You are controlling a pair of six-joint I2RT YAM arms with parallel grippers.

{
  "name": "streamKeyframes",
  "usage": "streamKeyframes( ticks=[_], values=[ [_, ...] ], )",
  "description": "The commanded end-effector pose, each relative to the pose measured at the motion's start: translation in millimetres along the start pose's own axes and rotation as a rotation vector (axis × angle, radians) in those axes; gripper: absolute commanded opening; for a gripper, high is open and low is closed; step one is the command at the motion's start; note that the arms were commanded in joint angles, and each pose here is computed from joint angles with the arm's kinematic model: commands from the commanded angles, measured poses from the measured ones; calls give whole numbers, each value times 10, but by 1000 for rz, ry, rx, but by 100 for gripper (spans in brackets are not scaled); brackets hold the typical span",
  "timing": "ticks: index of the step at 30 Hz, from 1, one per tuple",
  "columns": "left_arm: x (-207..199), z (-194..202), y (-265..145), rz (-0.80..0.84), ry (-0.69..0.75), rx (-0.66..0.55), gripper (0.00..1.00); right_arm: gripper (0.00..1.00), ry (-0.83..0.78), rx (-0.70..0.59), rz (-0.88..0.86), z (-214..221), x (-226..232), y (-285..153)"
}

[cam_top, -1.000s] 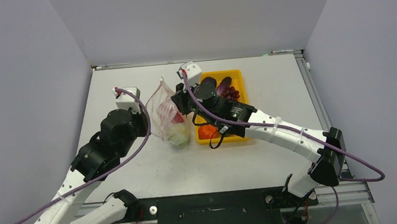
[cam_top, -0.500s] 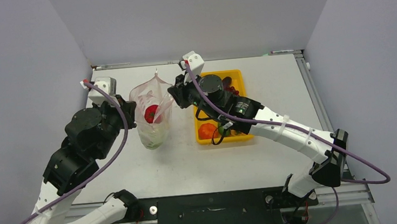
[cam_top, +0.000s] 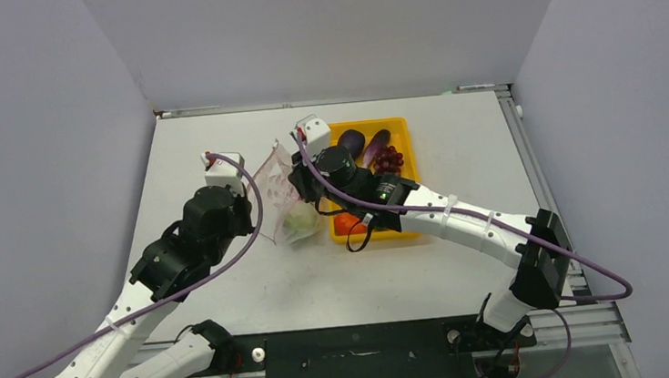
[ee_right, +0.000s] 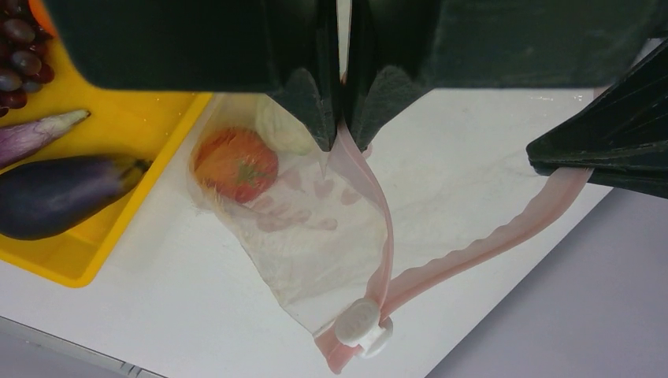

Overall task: Place the food in the zip-top bag and seal the zipper
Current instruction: Adjust the zipper food storage bag at the center of the board.

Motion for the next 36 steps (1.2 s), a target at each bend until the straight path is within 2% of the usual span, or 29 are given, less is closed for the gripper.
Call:
streamKeyframes(
  ticks=[1, 19, 27, 36],
  values=[
    [-15, -308, -142, 19, -63, -127, 0, 5, 31, -93, -21, -258, 16, -62],
    [105, -812, -412, -72, 31, -264, 0, 5, 113, -143, -132, -403, 218, 223],
    [78, -520, -221, -33, 81, -181, 0, 5, 165, -71, -162, 15, 137, 437],
    [42, -177, -33, 7, 59, -98, 0, 5, 163, 39, -140, 461, -36, 321]
  ],
)
Point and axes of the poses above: each gripper's point midway between its finger pads, its own y axis out along the fingers, its own x axis along the line the jaws close on, z = x × y, the point moved 9 cm from there along -y, back along the fingers, and after that the axes turned 5 degrees about -y, right-handed, at the moved point
